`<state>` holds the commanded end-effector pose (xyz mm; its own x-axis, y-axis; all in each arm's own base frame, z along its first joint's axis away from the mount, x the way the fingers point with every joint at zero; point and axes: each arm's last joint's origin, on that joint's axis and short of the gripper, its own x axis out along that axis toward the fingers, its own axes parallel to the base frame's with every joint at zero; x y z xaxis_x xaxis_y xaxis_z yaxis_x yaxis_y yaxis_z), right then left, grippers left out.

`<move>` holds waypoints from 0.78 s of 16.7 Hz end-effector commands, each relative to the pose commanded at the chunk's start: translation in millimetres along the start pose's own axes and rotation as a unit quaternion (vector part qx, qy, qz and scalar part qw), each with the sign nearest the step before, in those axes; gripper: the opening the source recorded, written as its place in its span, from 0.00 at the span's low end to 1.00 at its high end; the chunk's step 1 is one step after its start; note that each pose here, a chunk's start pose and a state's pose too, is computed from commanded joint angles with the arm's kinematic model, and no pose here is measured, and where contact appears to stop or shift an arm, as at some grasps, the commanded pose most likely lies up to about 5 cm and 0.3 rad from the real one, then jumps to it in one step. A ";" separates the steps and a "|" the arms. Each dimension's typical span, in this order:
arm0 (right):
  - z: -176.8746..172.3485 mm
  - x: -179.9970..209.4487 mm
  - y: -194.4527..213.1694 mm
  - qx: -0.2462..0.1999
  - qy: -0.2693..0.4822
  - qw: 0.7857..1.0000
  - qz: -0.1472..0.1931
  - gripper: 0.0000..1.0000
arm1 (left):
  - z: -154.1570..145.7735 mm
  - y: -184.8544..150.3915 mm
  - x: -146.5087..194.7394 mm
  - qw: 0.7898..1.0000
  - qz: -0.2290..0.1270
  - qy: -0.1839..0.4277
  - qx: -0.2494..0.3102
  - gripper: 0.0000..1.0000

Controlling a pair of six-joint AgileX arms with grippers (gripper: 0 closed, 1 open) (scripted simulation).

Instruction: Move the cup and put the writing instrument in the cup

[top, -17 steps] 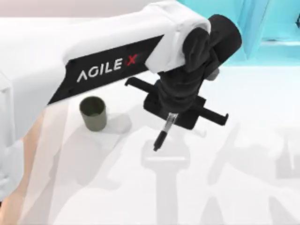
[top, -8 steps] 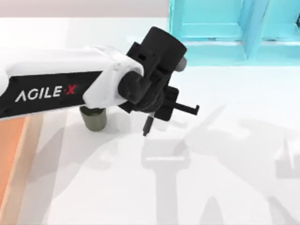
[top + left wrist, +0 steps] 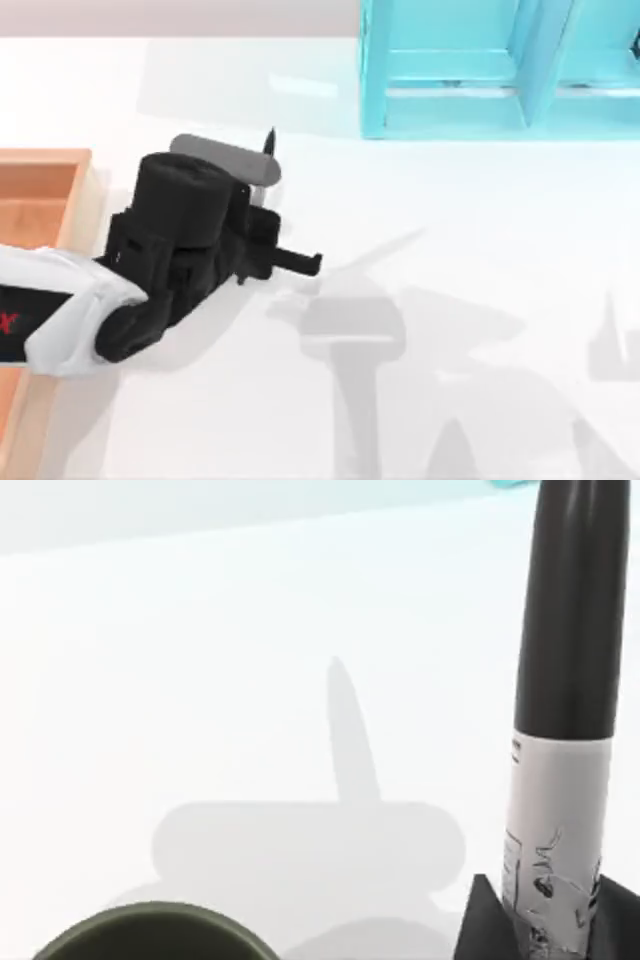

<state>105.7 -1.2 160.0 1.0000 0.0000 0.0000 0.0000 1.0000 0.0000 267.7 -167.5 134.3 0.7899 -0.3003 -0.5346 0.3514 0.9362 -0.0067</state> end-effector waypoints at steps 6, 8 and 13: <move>0.0 0.0 0.0 0.000 0.000 1.000 0.000 1.00 | -12.1 35.0 -53.6 0.978 0.008 -0.207 -0.004 0.00; 0.0 0.0 0.0 0.000 0.000 1.000 0.000 1.00 | -9.7 41.9 -70.8 0.962 0.012 -0.271 -0.004 0.00; 0.0 0.0 0.0 0.000 0.000 1.000 0.000 1.00 | -3.9 49.3 -93.8 0.935 0.018 -0.353 -0.002 0.00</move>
<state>105.7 -1.2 160.0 1.0000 0.0000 0.0000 0.0000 1.0000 0.0000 208.9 -92.4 180.8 0.9365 -0.3134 0.1576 0.3179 0.9481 -0.0038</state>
